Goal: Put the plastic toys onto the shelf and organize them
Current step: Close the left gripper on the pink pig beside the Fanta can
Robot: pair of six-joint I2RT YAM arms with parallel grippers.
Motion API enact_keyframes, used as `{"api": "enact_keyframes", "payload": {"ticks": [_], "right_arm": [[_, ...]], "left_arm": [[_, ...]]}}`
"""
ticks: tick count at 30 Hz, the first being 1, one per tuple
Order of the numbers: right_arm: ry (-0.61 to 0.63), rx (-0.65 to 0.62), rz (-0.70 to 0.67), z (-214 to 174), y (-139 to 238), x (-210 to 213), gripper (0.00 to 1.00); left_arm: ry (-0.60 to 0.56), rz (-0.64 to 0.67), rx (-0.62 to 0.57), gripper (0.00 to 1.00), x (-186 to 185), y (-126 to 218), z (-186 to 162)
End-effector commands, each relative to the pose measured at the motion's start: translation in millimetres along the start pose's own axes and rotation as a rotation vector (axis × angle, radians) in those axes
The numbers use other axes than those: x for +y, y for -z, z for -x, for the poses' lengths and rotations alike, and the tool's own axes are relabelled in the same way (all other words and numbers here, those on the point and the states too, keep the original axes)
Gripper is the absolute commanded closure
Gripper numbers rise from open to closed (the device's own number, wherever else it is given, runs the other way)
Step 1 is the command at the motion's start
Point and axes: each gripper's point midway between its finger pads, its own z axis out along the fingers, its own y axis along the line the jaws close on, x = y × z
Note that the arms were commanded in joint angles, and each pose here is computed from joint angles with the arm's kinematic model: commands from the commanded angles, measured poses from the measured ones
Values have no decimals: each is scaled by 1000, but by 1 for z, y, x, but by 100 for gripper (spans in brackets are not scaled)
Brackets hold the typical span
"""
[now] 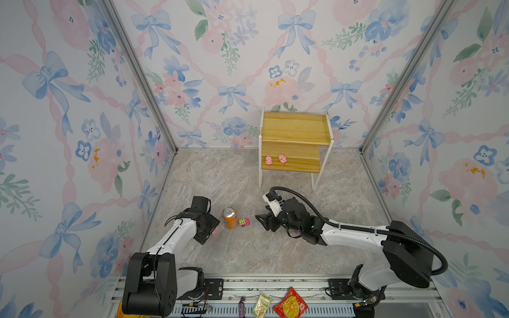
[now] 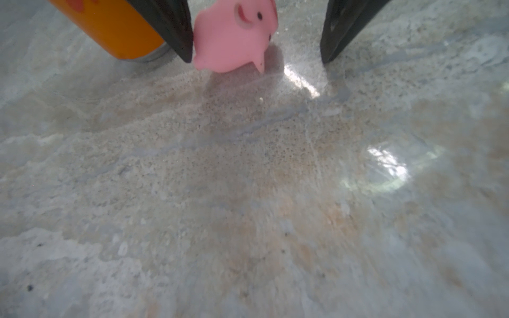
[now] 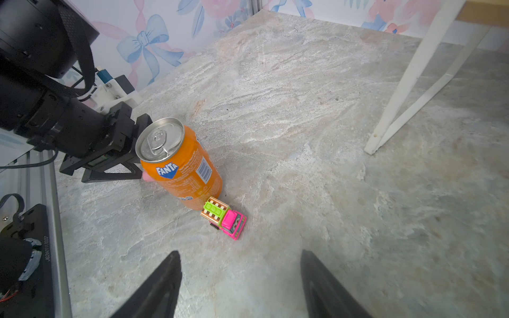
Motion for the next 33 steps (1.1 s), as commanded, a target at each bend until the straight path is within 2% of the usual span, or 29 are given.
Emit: {"api": "enact_keyframes", "payload": {"ticks": [1,14,20,22,29,33], "right_arm": [[0,3,-2,-3,3,-3,30],[-4,15,-6,-6,0,-5,30],[-4,8,-11,-4,3,-5,30],[-7,4,-12,-2,4,-6,30],[-33,-15,-15,5,10,-9,30],[-69,-40,-9,15,16,-14,30]], "left_arm": [[53,29,45,29,9,-6,-10],[93,7,19,54,1,-3,-6],[87,-6,-51,61,-1,6,7],[76,-14,-84,67,-4,11,13],[28,-42,-221,70,-15,35,39],[-10,-80,-336,67,-34,68,65]]}}
